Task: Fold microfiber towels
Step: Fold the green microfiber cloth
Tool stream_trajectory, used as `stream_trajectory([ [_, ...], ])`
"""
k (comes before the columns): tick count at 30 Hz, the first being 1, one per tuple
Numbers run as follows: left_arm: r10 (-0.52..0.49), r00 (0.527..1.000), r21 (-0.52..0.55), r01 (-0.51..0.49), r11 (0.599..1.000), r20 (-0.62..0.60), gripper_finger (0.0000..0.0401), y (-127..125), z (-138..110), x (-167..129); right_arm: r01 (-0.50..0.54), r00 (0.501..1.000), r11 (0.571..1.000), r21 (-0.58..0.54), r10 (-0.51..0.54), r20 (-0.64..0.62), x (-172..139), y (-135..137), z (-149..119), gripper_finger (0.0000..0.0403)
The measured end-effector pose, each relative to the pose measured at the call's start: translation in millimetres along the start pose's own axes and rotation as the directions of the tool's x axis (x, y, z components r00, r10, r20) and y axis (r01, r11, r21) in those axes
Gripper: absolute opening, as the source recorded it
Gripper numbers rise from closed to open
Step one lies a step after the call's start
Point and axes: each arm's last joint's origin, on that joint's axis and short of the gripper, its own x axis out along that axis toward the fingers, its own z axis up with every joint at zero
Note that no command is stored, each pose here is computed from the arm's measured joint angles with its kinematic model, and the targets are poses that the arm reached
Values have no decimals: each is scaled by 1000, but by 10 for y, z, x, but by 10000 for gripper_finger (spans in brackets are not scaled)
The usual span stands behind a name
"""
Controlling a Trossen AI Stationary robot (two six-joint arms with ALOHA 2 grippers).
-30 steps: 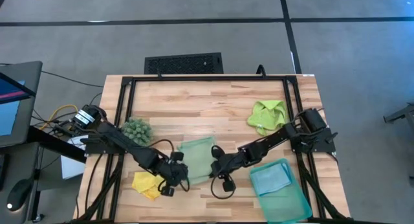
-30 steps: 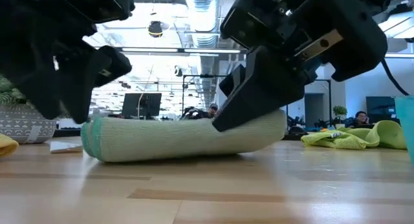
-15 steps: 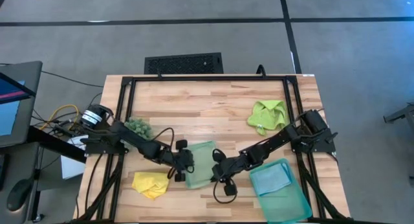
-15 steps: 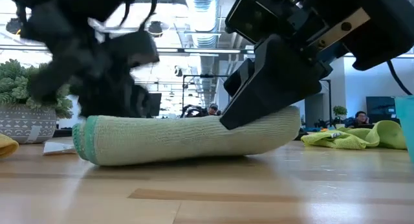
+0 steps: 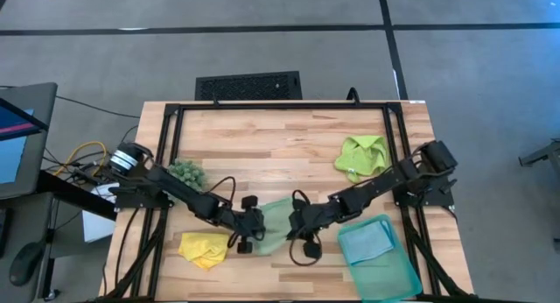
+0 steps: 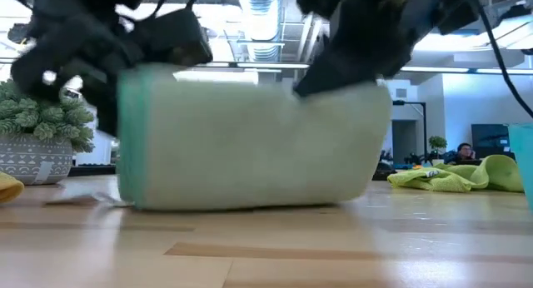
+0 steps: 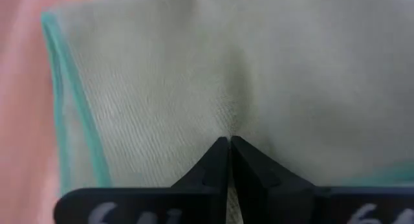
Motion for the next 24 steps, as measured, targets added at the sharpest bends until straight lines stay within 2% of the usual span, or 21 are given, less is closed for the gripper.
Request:
stream_trajectory([
  [6,148,982,-28,-152,988,-118,9,152,5,-247,-23,998,999,37,24,-50,13,-149,-19,14],
  [10,175,971,-50,-185,981,-162,8,314,-121,-210,-27,998,999,43,29,-55,6,-183,-11,14],
  [14,150,978,-77,-162,984,-142,8,385,-225,-158,-42,998,998,38,44,-52,-5,-165,-3,9],
  [17,100,990,-61,-106,992,-101,8,361,-222,-154,-46,996,998,35,49,-70,-3,-135,-26,16],
  [24,22,997,-8,-21,1000,68,8,240,53,-309,-95,993,992,-83,89,-72,12,38,-62,20],
])
